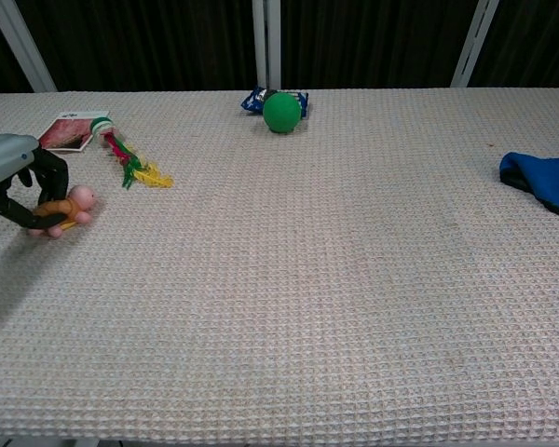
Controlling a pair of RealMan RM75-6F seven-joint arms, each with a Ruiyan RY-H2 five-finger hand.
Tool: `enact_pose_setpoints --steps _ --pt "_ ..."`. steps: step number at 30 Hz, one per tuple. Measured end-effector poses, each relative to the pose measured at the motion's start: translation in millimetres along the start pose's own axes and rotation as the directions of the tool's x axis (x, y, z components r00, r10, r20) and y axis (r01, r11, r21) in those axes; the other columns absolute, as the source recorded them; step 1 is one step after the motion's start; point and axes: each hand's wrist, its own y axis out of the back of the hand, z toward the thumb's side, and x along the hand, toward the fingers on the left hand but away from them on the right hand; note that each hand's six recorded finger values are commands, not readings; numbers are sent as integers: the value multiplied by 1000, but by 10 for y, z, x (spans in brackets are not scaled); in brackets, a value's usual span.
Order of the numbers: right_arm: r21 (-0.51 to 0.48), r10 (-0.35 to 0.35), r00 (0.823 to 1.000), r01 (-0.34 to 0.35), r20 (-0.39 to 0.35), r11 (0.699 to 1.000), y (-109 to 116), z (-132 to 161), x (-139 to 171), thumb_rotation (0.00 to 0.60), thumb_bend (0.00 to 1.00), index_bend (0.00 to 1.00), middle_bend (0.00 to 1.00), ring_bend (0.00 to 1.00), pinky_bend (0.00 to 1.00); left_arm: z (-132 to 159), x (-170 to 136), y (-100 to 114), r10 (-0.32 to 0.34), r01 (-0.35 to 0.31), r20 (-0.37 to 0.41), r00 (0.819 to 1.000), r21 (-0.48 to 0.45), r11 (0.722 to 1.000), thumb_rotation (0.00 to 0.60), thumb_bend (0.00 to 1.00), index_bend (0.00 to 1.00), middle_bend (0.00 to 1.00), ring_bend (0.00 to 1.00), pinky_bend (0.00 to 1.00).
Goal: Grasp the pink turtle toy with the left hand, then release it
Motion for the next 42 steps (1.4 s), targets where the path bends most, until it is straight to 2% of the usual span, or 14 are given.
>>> enact_pose_setpoints --steps 8,10,12,13,17,19,22,29,32,36,39,42 --pt "0 0 1000 0 1 1000 7 -9 10 600 277 0 22 0 0 -17 1 -28 0 0 -2 1000 -15 1000 600 417 776 770 480 412" --pt "-1 -2 1000 2 0 1000 11 -5 10 600 278 0 23 0 0 -16 -1 -33 -5 5 0 1000 -15 1000 600 411 715 750 469 408" --pt "-1 -4 1000 4 -1 1000 18 -4 11 600 278 0 24 0 0 -5 -9 -31 -11 11 8 1000 -18 1000 600 378 605 664 418 390" --pt "-1 -5 1000 5 -1 1000 20 -2 11 600 278 0 25 0 0 -1 -15 -25 -14 15 14 1000 -19 1000 600 349 548 588 370 368" --pt "-3 -7 1000 7 -4 1000 28 7 14 600 277 0 27 0 0 5 -47 17 -25 26 37 999 -22 999 600 218 265 263 135 187" --pt "-4 -10 1000 10 -3 1000 37 9 18 600 278 0 28 0 0 9 -69 59 -17 18 46 999 -33 999 600 184 179 157 59 113" --pt "-4 -22 1000 22 -6 1000 74 18 29 600 278 0 28 0 0 -8 -111 135 9 -6 46 999 -52 999 600 143 135 70 3 49" --pt "-27 -34 999 33 -20 999 113 41 85 600 277 0 14 0 0 -247 -389 451 120 -120 -4 993 -53 991 600 74 132 57 0 48" --pt "-37 -33 999 32 -30 999 96 51 107 600 276 0 1 0 0 -414 -652 584 172 -172 -25 985 -29 985 600 75 132 57 0 48" --pt "-43 -32 998 30 -46 999 64 78 109 600 275 0 0 0 0 -649 -1155 693 235 -234 -36 971 41 971 600 76 132 60 0 48" --pt "-40 -28 997 25 -67 999 36 131 111 600 274 0 0 0 0 -810 -1559 699 253 -248 -61 965 83 965 600 76 132 70 0 48" --pt "-32 -21 996 18 -88 999 8 192 120 600 274 0 0 0 0 -932 -1832 669 250 -241 -87 964 97 966 600 67 133 82 0 48"
